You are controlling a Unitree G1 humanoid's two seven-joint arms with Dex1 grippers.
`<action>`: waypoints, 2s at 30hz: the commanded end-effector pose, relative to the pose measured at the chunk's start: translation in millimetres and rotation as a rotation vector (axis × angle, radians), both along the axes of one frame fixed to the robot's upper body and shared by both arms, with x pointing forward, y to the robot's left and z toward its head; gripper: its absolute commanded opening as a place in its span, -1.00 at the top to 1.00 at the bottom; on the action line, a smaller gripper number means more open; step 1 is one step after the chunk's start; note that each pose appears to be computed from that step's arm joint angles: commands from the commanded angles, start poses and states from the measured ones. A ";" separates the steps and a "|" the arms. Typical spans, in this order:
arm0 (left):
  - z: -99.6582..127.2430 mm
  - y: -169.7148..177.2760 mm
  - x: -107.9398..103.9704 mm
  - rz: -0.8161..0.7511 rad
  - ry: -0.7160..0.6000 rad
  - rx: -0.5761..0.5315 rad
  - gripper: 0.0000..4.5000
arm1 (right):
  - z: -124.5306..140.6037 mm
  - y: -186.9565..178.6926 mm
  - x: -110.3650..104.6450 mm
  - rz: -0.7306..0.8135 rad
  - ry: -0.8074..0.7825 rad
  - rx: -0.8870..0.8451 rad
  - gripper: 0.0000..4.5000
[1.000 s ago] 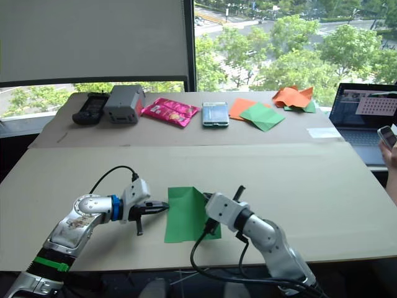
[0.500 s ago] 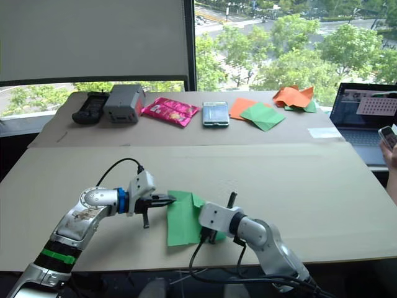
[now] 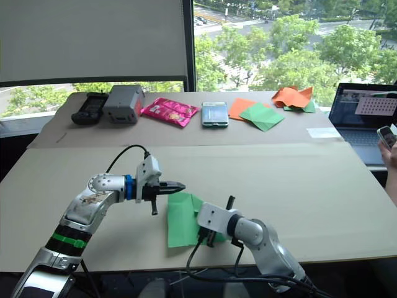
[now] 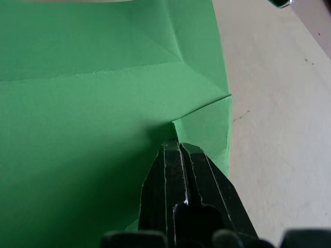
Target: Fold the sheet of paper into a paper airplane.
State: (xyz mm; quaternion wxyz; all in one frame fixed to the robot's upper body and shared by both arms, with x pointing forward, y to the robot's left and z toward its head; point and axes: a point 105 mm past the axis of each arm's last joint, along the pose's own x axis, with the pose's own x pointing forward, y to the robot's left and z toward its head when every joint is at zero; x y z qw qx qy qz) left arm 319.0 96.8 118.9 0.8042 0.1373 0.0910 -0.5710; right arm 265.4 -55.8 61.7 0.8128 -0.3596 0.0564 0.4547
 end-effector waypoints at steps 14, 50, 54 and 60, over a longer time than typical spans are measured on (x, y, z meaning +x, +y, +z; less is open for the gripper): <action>-32.3 -30.7 14.8 -0.010 -0.063 0.091 1.00 | -0.2 3.1 -2.2 -0.007 -0.001 -0.001 0.99; -74.4 -21.4 17.2 -0.031 -0.064 0.300 1.00 | 59.6 -3.6 26.2 -0.166 0.092 0.369 0.09; -73.6 -20.8 17.8 -0.029 -0.070 0.303 1.00 | 54.8 -3.2 32.9 -0.201 0.137 0.379 0.67; -72.6 -20.0 19.0 -0.024 -0.076 0.303 1.00 | 36.2 1.8 39.8 -0.217 0.171 0.333 0.99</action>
